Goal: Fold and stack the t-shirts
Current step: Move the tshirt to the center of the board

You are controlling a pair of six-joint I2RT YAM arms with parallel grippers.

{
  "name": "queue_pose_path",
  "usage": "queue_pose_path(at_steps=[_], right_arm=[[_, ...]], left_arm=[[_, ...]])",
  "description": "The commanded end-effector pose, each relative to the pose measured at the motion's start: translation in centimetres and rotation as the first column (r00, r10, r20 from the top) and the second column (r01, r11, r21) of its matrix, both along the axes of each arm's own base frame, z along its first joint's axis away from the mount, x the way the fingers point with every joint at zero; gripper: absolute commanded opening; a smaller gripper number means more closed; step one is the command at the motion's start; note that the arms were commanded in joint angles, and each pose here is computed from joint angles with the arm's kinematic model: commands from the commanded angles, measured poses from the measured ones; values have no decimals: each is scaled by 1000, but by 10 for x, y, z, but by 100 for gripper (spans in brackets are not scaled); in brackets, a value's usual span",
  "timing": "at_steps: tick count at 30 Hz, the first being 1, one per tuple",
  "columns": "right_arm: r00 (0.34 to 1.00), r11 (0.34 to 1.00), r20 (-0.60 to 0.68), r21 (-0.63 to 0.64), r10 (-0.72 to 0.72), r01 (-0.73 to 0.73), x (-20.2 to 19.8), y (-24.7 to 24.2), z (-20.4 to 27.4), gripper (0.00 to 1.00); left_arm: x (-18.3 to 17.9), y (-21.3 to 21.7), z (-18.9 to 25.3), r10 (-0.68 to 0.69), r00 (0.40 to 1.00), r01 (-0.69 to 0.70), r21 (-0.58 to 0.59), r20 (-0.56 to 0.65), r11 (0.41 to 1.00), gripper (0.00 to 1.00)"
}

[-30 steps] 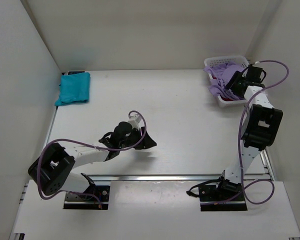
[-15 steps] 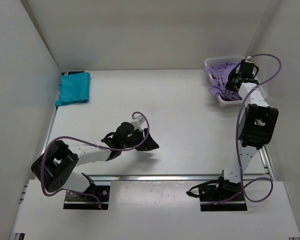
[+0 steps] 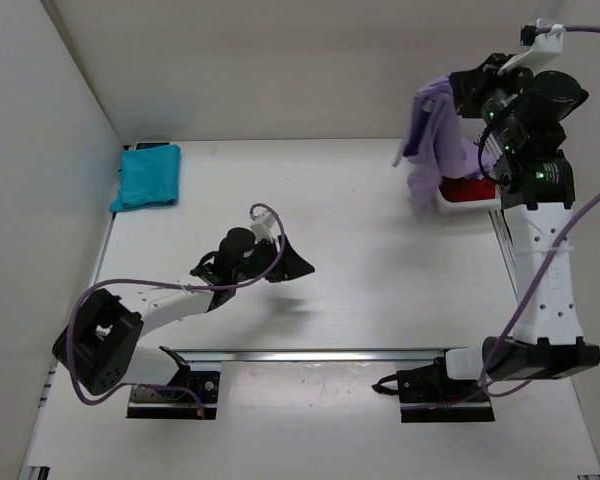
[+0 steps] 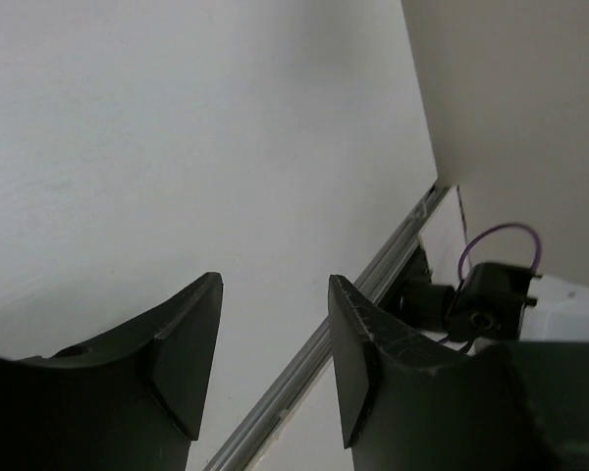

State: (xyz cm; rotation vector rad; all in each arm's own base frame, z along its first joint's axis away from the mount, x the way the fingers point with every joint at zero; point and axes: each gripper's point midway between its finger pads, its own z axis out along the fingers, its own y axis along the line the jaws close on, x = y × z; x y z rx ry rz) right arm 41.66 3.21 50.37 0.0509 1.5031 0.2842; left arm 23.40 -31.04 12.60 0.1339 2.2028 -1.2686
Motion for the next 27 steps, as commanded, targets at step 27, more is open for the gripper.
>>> queue_pose_path(at_steps=[27], right_arm=[[539, 537, 184, 64, 822, -841, -83, 246, 102, 0]], left_arm=[[76, 140, 39, 489, 872, -484, -129, 12, 866, 61]])
